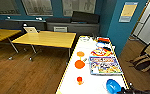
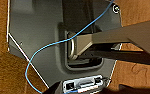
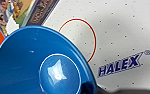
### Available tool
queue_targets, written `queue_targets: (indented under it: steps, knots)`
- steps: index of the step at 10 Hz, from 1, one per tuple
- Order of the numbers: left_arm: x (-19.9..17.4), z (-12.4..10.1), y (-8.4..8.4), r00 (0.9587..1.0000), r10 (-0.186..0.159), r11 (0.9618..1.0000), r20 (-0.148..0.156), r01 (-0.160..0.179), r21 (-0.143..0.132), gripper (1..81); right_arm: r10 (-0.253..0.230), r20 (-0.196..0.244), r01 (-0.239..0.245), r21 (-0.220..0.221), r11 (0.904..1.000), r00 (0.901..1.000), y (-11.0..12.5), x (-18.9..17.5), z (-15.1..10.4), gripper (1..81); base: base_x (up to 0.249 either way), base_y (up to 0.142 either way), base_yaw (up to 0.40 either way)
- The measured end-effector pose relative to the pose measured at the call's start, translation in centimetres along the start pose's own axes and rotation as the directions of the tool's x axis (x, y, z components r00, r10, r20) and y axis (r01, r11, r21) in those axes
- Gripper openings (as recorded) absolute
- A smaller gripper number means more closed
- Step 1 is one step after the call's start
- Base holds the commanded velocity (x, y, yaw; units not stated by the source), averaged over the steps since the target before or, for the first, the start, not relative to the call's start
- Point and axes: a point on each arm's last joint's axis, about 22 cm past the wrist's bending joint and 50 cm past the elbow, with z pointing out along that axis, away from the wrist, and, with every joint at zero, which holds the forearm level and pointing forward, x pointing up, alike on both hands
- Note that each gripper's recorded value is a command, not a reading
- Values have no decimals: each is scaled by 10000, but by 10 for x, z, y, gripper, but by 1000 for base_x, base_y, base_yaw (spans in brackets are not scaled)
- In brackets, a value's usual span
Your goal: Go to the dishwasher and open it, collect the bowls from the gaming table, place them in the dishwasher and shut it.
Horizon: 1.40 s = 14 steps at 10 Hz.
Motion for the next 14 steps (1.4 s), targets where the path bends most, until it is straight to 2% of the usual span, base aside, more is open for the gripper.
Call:
queue_targets:
  steps: [1, 2, 4, 5, 6, 8, 9, 10, 11, 12, 13, 14]
  knots:
    - [2, 3, 9, 10000, -3, 9999, -40, 3, -108, 811, -215, -38, 216, 291, 9993, 9998, -15, 3, -28, 10, 0, 0, 0]
    - [2, 6, 18, 10000, -7, 9997, -61, 5, -233, 811, -381, -247, 388, 280, 9989, 9990, -13, 9, -60, 10, 0, 0, 0]
    - [3, 7, 22, 9999, 22, 9996, -110, -25, -293, 811, -499, -704, 460, -561, 9974, 9963, 32, 15, -131, 10, 0, 0, 0]
    - [7, 6, 20, 9996, 59, 9996, -279, -66, -271, 811, -535, -620, 478, -889, 9949, 9966, 51, 0, -154, 10, 0, 0, 0]
    - [10, 4, 18, 9993, 69, 9995, -372, -80, -315, 811, -553, -272, 519, -1131, 9922, 9981, 68, -28, -166, 10, 0, 0, 0]
    - [18, -4, 23, 9984, -12, 9976, -563, -27, -689, 811, -458, -21, 449, -1593, 9862, 9989, 107, -65, -189, 10, 0, 0, 0]
    - [25, -12, 29, 9974, -95, 9944, -712, 19, -1053, 811, -371, 2, 365, -1897, 9812, 9993, 138, -86, -203, 10, 0, 0, 0]
    - [33, -23, 37, 9964, -199, 9890, -821, 75, -1478, 811, -156, 295, 212, -2011, 9793, 9994, 162, -117, -205, 10, 0, 0, 0]
    - [45, -37, 43, 9950, -274, 9821, -962, 88, -1880, 811, 92, 572, 28, -2055, 9786, 9983, 185, -150, -205, 10, 0, 0, 0]
    - [60, -56, 42, 9924, -329, 9754, -1184, 61, -2203, 811, 236, 590, -111, -2046, 9788, 9980, 206, -171, -206, 10, 0, 0, 0]
    - [79, -77, 35, 9879, -359, 9710, -1509, -12, -2390, 811, 228, 525, -115, -2069, 9783, 9984, 227, -183, -205, 10, 0, 0, 0]
    - [93, -105, 15, 9828, -378, 9721, -1809, -58, -2347, 811, 192, 469, -102, -1848, 9827, 9987, 241, -198, -190, 10, 0, 0, 0]
